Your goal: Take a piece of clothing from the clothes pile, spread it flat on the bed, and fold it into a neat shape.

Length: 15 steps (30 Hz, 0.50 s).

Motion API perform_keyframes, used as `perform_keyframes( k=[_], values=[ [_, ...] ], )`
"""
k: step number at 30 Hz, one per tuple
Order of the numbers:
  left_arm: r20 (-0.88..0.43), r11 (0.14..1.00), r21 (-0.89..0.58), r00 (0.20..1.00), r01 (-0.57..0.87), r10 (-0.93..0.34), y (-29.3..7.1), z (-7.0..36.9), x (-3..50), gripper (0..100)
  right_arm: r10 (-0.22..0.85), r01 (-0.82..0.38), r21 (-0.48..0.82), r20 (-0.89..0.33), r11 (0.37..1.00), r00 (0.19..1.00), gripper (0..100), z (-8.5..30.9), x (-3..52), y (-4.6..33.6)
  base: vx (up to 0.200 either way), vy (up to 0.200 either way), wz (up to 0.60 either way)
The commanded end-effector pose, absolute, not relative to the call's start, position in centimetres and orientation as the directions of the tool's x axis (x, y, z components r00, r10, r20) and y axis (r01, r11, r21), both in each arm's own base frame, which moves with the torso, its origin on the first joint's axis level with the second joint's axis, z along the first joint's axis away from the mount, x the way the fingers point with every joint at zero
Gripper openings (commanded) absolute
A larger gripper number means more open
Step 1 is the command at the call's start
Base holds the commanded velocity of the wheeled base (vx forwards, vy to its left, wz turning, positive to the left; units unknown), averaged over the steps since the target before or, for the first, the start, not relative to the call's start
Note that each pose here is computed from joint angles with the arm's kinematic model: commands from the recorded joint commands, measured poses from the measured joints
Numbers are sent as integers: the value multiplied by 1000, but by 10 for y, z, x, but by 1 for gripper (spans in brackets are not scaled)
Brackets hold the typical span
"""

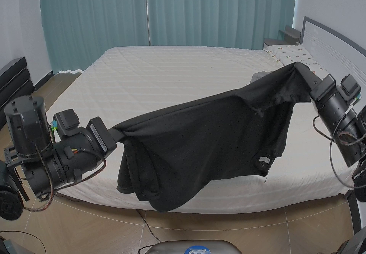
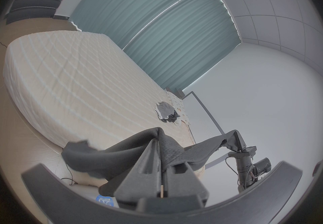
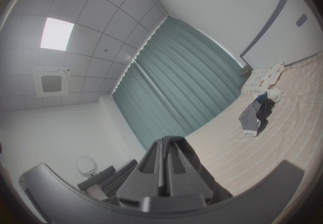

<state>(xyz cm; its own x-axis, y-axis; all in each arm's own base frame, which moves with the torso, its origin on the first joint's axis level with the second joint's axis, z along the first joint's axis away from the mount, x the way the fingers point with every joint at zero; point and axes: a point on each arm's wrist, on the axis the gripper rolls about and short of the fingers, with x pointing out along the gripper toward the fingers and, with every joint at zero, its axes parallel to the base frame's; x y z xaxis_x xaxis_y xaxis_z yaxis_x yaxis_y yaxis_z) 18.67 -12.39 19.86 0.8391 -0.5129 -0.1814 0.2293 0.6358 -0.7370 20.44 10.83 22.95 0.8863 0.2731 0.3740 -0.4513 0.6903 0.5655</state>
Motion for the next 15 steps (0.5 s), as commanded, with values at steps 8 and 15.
perform_keyframes(
  k=[8, 15],
  values=[
    [-342, 671, -742, 860, 1, -380, -137, 214, 261, 0, 105, -345, 539, 425, 769, 899, 0, 310, 271, 76, 0, 0, 0],
    [-428, 667, -738, 835, -101, -346, -153, 181, 308, 0, 31, -211, 555, 315, 805, 948, 0, 262, 357, 80, 0, 0, 0]
  ],
)
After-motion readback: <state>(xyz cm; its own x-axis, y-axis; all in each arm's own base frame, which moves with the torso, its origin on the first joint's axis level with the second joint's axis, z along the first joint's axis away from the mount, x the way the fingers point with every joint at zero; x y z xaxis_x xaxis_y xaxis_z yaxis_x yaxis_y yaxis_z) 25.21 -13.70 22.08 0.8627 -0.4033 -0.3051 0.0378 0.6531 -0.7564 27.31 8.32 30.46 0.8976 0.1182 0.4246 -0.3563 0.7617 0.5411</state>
